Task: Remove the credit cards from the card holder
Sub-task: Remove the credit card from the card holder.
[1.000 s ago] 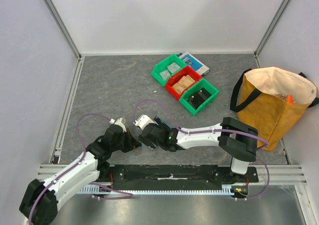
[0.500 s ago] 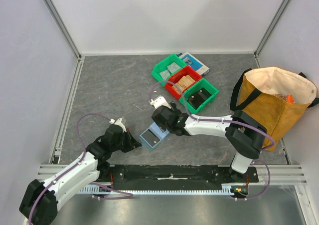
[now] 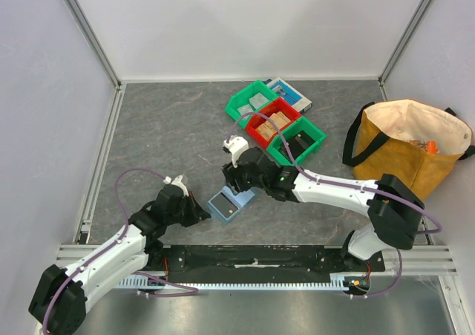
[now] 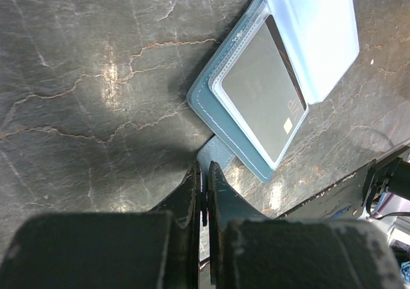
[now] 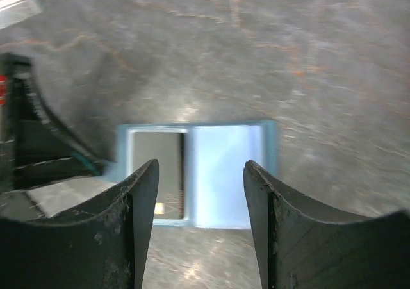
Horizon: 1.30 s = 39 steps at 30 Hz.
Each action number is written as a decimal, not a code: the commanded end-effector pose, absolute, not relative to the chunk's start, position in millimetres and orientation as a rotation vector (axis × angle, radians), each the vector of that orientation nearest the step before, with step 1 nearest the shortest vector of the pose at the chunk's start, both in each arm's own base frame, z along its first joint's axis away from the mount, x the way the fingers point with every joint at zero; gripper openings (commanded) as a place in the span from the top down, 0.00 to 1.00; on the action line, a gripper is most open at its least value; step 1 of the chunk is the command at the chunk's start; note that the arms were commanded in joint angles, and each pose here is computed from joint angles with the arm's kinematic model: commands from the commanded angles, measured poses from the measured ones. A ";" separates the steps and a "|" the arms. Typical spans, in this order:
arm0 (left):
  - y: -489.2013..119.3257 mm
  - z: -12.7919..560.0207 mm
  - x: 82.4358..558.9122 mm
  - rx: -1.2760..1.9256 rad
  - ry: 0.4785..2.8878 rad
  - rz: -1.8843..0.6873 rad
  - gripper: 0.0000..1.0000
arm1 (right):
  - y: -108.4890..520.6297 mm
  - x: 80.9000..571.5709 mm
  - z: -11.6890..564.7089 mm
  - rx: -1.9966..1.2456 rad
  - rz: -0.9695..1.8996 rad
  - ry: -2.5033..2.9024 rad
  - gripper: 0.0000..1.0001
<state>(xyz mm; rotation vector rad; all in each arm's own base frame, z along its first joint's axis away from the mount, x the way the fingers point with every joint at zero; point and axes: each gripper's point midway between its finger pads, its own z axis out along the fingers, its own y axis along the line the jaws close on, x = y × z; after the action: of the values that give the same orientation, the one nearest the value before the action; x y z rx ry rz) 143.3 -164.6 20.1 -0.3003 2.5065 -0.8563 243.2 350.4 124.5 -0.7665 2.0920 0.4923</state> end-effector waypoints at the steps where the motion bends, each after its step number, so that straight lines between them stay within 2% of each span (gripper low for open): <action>1: -167.4 33.0 150.2 -0.244 2.480 -0.850 0.98 | 400.5 209.6 112.6 -0.894 0.833 2.086 0.38; 6: -164.6 33.5 152.0 -0.256 2.476 -0.828 0.98 | 402.3 208.7 79.0 -0.851 0.913 2.196 0.42; 14: -160.5 36.2 161.1 -0.260 2.461 -0.768 0.98 | 365.0 194.6 34.8 -0.676 0.902 2.402 0.47; 19: -160.8 44.9 172.7 -0.248 2.449 -0.727 0.98 | 352.4 179.0 26.5 -0.530 0.966 2.459 0.56; 23: -160.9 59.1 182.7 -0.245 2.408 -0.711 0.87 | 352.6 180.1 38.9 -0.474 1.007 2.419 0.59; 27: -158.0 82.7 189.2 -0.230 2.355 -0.695 0.72 | 358.9 187.7 65.1 -0.472 1.035 2.336 0.59; 30: -154.6 106.1 197.1 -0.231 2.283 -0.687 0.65 | 361.5 197.4 79.5 -0.479 1.008 2.291 0.59; 35: -159.3 126.9 200.8 -0.224 2.229 -0.735 0.60 | 367.7 215.8 94.9 -0.475 1.008 2.241 0.61; 39: -175.2 121.6 197.3 -0.201 2.267 -0.822 0.61 | 378.9 223.0 100.0 -0.482 1.053 2.221 0.63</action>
<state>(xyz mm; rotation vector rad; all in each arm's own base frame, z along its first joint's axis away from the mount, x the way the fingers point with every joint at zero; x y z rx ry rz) 196.2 -162.3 115.8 -0.2543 2.2638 -0.7632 205.8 362.0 78.3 -0.4749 2.3019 1.0068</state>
